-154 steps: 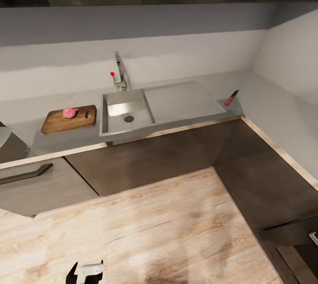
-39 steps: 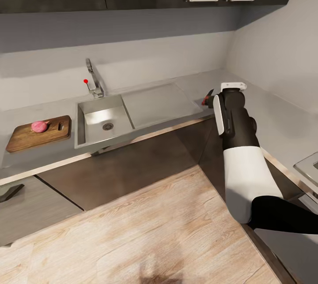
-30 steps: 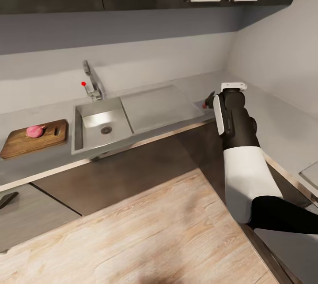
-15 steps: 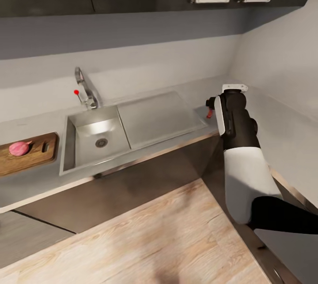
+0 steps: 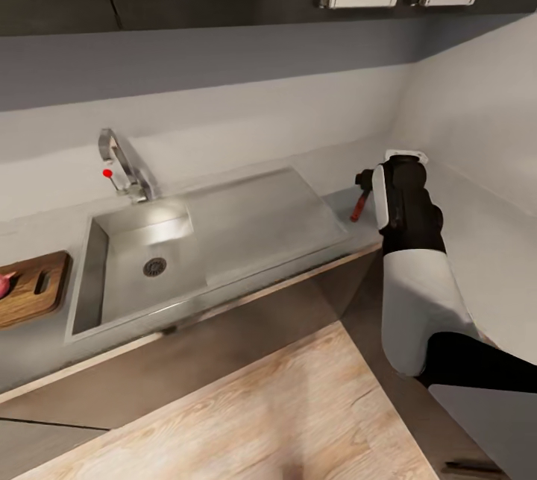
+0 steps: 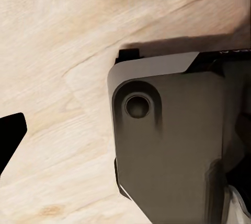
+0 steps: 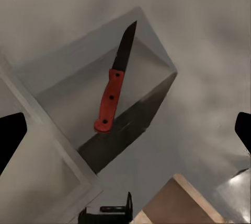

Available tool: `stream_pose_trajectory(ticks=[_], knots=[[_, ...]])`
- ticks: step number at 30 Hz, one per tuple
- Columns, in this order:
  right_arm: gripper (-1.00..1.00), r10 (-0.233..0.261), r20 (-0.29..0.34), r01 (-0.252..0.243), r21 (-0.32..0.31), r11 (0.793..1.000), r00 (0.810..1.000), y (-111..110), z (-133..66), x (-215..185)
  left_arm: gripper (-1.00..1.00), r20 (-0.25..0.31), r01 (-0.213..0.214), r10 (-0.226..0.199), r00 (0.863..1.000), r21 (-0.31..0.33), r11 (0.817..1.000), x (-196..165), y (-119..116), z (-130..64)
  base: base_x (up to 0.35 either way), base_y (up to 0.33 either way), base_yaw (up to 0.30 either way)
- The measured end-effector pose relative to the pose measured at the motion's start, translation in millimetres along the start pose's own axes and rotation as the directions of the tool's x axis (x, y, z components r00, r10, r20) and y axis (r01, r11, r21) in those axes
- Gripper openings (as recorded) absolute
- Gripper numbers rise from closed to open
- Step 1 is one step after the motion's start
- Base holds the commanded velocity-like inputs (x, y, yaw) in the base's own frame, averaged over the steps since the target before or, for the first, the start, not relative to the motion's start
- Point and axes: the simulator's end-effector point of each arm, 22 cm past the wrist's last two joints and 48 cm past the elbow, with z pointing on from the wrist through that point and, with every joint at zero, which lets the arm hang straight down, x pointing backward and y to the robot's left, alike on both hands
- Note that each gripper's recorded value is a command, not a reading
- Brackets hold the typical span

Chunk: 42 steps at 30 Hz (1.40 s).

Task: In the kitchen, take the Vidalia onion out of the sink, dice it on the chopping board with the paring knife, put the diced onion into the bowl on the countertop, then place both the paring knife and the chopping board into the sink.

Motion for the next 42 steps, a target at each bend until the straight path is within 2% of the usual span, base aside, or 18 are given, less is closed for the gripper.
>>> stream_pose_trajectory(ticks=[8, 13, 16, 20, 27, 35, 39, 42], knots=[[1.0, -0.005, -0.035, 0.005, -0.005, 1.0, 0.999, 3.8, 10.7, 16.2, 1.0, -0.003, 0.001, -0.001, 1.0, -0.002, 1.0, 0.7, 0.8, 0.1, 0.295, -0.035, 0.0], [1.0, -0.01, -0.032, 0.01, -0.01, 1.0, 0.999, 9.5, 19.5, 23.2, 1.0, -0.084, -0.003, 0.003, 0.996, 0.006, 1.0, 18.4, -2.4, -0.7, 0.078, -0.002, 0.0], [1.0, 0.004, -0.011, -0.005, -0.023, 1.0, 1.0, 17.5, 16.1, 12.6, 1.0, -0.098, -0.009, 0.009, 0.995, 0.0, 1.0, 21.5, 1.6, -0.8, 0.0, 0.0, 0.0], [1.0, 0.009, 0.005, -0.009, -0.024, 1.0, 1.0, 17.8, 15.8, 8.5, 1.0, -0.11, -0.009, 0.009, 0.994, -0.002, 1.0, 24.2, 3.2, -1.0, 0.0, 0.0, 0.0], [1.0, 0.024, 0.052, -0.024, -0.008, 1.0, 0.998, 7.6, 16.2, -3.8, 1.0, -0.109, -0.009, 0.009, 0.994, -0.007, 1.0, 23.9, 6.7, -0.8, 0.0, 0.0, 0.0], [1.0, 0.056, 0.133, -0.058, 0.017, 0.998, 0.99, -12.6, 10.0, -29.1, 1.0, -0.107, -0.008, 0.007, 0.994, -0.005, 1.0, 23.3, 5.8, -0.8, 0.0, 0.0, 0.0], [1.0, 0.066, 0.15, -0.069, 0.018, 0.997, 0.986, -16.2, 5.7, -36.1, 1.0, -0.107, -0.008, 0.007, 0.994, -0.007, 1.0, 23.4, 6.6, -0.8, 0.0, 0.0, 0.0], [1.0, 0.062, 0.134, -0.065, 0.016, 0.998, 0.989, -14.5, 7.6, -31.4, 1.0, -0.108, -0.008, 0.007, 0.994, -0.007, 1.0, 23.6, 6.8, -0.8, 0.0, 0.0, 0.0]])
